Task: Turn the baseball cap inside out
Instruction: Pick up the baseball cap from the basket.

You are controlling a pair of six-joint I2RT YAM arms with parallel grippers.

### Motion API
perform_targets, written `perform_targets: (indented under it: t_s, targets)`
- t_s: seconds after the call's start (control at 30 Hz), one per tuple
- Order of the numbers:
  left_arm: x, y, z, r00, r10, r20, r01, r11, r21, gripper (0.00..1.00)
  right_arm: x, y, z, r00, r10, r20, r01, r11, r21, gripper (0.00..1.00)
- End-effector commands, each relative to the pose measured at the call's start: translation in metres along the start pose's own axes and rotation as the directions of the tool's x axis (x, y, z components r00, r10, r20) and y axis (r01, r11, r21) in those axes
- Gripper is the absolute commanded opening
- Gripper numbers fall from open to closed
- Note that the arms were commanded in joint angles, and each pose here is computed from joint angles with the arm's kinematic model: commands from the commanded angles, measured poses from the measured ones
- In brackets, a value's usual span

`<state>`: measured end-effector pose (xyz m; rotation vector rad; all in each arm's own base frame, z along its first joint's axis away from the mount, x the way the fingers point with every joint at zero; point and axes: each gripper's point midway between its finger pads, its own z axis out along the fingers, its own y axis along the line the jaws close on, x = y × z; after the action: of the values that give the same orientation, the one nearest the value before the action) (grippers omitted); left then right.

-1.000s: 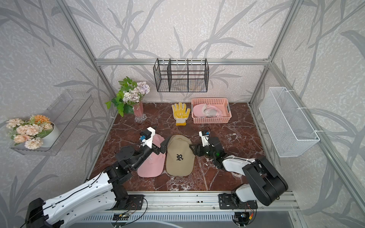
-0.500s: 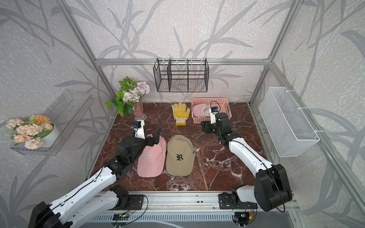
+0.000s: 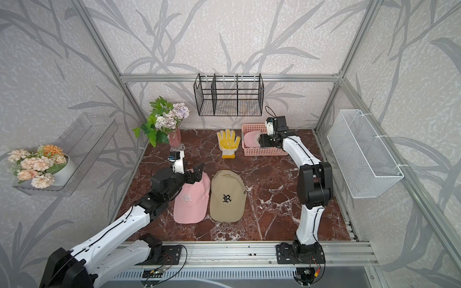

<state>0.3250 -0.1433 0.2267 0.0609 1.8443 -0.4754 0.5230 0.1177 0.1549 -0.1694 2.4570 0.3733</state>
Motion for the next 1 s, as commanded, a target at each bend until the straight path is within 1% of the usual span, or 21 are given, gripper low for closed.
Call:
perform_targets:
  t_s: [0.0, 0.13, 0.3, 0.43, 0.63, 0.7, 0.73, 0.8, 0.9, 0.93, 0.97]
  targets:
    - [-0.011, -0.005, 0.0, 1.0, 0.012, 0.016, -0.013, 1.0, 0.022, 0.94, -0.001, -0.022, 0.009, 0.998, 0.031, -0.058, -0.028, 0.998, 0.058, 0.63]
    - [-0.011, -0.004, 0.002, 1.0, 0.018, 0.014, -0.018, 1.0, 0.022, 0.94, -0.021, -0.052, 0.035, 0.997, 0.068, -0.04, -0.061, 0.988, 0.144, 0.63]
    - [-0.01, -0.002, 0.003, 1.0, 0.023, 0.012, -0.023, 1.0, 0.017, 0.94, -0.025, -0.074, 0.075, 0.99, 0.088, -0.114, -0.062, 0.975, 0.214, 0.63]
    - [-0.009, -0.002, 0.004, 1.0, 0.021, 0.008, -0.021, 1.0, 0.021, 0.94, -0.025, -0.079, 0.097, 0.985, 0.093, -0.145, -0.06, 0.974, 0.217, 0.63]
    - [-0.009, -0.002, 0.004, 1.0, 0.017, 0.007, -0.017, 1.0, 0.022, 0.94, -0.009, -0.082, 0.118, 0.98, 0.104, -0.17, -0.067, 0.976, 0.207, 0.63]
    - [-0.009, -0.002, 0.004, 1.0, 0.016, 0.008, -0.017, 1.0, 0.021, 0.94, -0.005, -0.08, 0.123, 0.979, 0.105, -0.175, -0.072, 0.98, 0.186, 0.6]
    - [-0.008, -0.001, 0.004, 1.0, 0.015, 0.008, -0.016, 1.0, 0.019, 0.94, -0.005, -0.079, 0.124, 0.979, 0.104, -0.173, -0.073, 0.981, 0.179, 0.53]
    - [-0.008, -0.001, 0.003, 1.0, 0.014, 0.007, -0.014, 1.0, 0.021, 0.94, -0.008, -0.076, 0.123, 0.981, 0.101, -0.166, -0.073, 0.983, 0.167, 0.32]
    - [-0.008, -0.002, 0.003, 1.0, 0.015, 0.007, -0.015, 1.0, 0.023, 0.94, -0.026, -0.062, 0.111, 0.989, 0.085, -0.124, -0.073, 0.992, 0.1, 0.04]
    - [-0.007, -0.001, 0.003, 1.0, 0.017, 0.007, -0.017, 1.0, 0.023, 0.94, -0.035, -0.059, 0.104, 0.992, 0.083, -0.099, -0.074, 0.993, 0.093, 0.0]
    - [-0.008, -0.001, 0.002, 1.0, 0.018, 0.009, -0.018, 1.0, 0.022, 0.94, -0.044, -0.058, 0.097, 0.994, 0.084, -0.075, -0.077, 0.992, 0.098, 0.0]
